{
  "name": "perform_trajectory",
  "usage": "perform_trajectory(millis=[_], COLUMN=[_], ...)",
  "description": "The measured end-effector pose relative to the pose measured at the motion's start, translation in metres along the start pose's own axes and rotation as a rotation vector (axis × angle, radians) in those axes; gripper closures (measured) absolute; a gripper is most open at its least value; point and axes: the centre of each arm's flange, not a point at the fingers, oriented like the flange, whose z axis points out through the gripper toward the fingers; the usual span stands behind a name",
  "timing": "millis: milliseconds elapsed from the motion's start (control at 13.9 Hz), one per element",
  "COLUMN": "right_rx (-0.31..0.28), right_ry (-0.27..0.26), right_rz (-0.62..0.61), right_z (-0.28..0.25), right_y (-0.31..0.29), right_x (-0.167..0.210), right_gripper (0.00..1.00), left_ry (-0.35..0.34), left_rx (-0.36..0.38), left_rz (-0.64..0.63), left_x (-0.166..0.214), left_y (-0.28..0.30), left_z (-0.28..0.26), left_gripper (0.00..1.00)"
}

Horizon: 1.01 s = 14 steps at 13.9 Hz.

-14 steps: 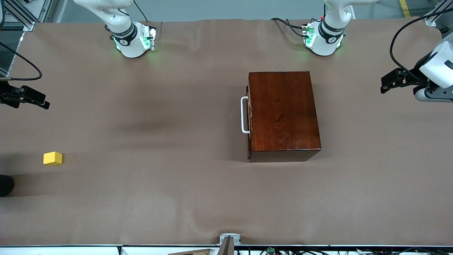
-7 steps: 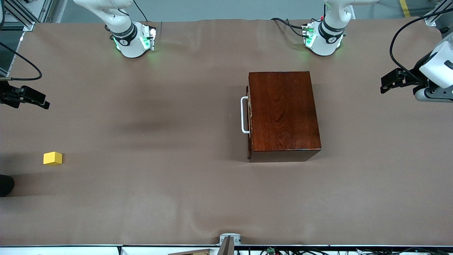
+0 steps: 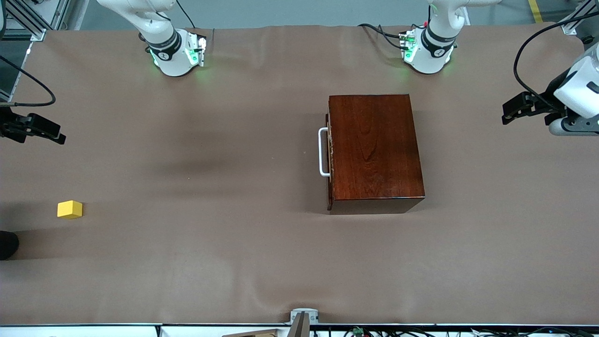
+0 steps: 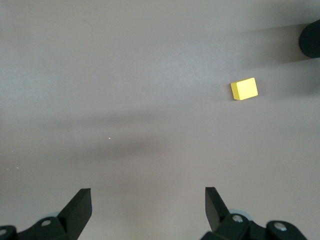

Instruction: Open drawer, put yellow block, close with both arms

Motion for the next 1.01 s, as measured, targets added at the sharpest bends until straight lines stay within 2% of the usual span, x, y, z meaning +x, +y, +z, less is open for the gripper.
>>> perform_trajectory(millis=[504, 720, 1008], right_rx=[0.000, 0.000, 0.000], right_ry=[0.000, 0.000, 0.001], right_rz=[0.000, 0.000, 0.000], right_z=[0.000, 0.000, 0.000], right_y=[0.000, 0.000, 0.000], right_x=[0.000, 0.000, 0.000], right_gripper=[0.00, 0.00, 0.00], left_ry=[0.014, -0.019, -0.058], left_rx=[-0.076, -0.077, -0.063], left_rz=[-0.239, -0.302, -0.287], left_x=[0.014, 0.024, 0.036], left_y=[0.021, 0.065, 0.142], left_z=[-0.011, 0.005, 0.032], left_gripper=[0.00, 0.00, 0.00])
